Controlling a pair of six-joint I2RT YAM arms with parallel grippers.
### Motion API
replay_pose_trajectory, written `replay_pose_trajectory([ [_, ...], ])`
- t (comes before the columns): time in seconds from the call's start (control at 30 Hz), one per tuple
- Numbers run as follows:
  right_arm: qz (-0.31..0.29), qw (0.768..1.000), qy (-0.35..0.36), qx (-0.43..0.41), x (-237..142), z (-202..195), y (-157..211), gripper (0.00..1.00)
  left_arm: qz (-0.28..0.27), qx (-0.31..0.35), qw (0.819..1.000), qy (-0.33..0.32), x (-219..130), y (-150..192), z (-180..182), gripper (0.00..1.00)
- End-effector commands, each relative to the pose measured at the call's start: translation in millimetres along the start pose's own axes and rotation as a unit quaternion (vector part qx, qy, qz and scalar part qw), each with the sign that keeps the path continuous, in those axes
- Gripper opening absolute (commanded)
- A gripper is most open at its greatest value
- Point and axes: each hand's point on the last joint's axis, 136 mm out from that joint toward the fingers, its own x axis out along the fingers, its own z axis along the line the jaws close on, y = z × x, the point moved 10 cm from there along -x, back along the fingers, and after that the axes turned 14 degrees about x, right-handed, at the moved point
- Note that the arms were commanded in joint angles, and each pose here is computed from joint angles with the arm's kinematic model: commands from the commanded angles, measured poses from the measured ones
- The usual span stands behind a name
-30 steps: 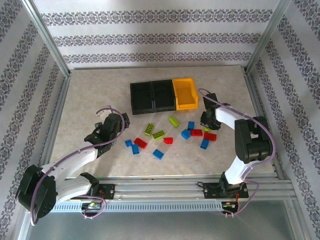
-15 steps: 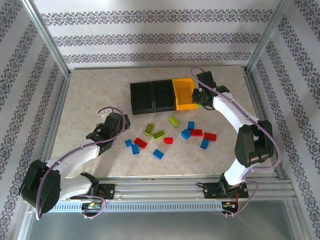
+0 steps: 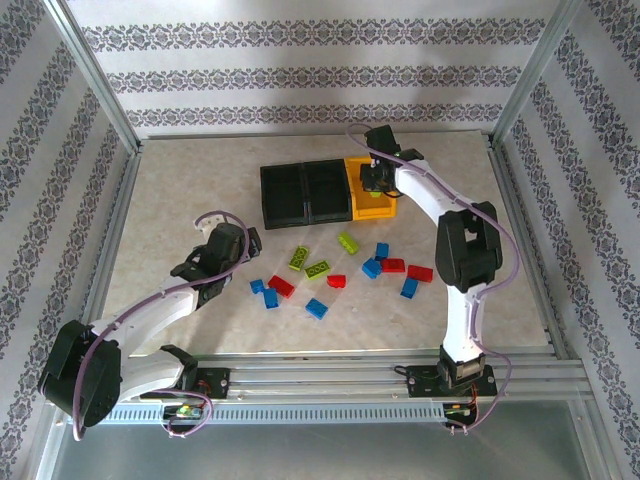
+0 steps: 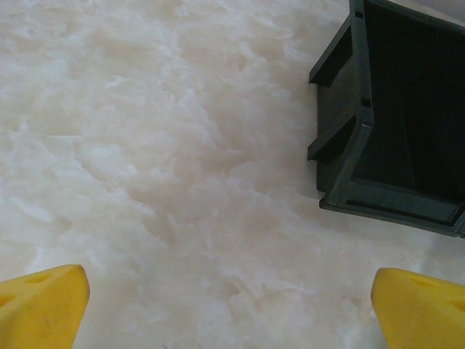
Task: Sort the legos into containers by color
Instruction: Place the lego in the container.
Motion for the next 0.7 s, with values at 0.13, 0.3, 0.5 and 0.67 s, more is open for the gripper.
replay_pose_trajectory([
  [0.13,0.015,0.999,0.012,-0.047,24,10,3,0.25,0.005,-0.003,1.0,-0.003,-4,-6,4,1.0],
  [0.3,0.022,0.998,0.016,-0.05,34,11,5,0.36,0.008,-0.003,1.0,-0.004,-4,-6,5,1.0],
  [0.5,0.023,0.998,0.015,-0.053,30,12,5,0.47,0.011,-0.003,1.0,-0.006,-5,-8,7,1.0],
  [0.67,0.009,0.998,0.014,-0.058,9,15,0,0.51,0.011,-0.006,1.0,-0.007,-5,-9,9,1.0],
])
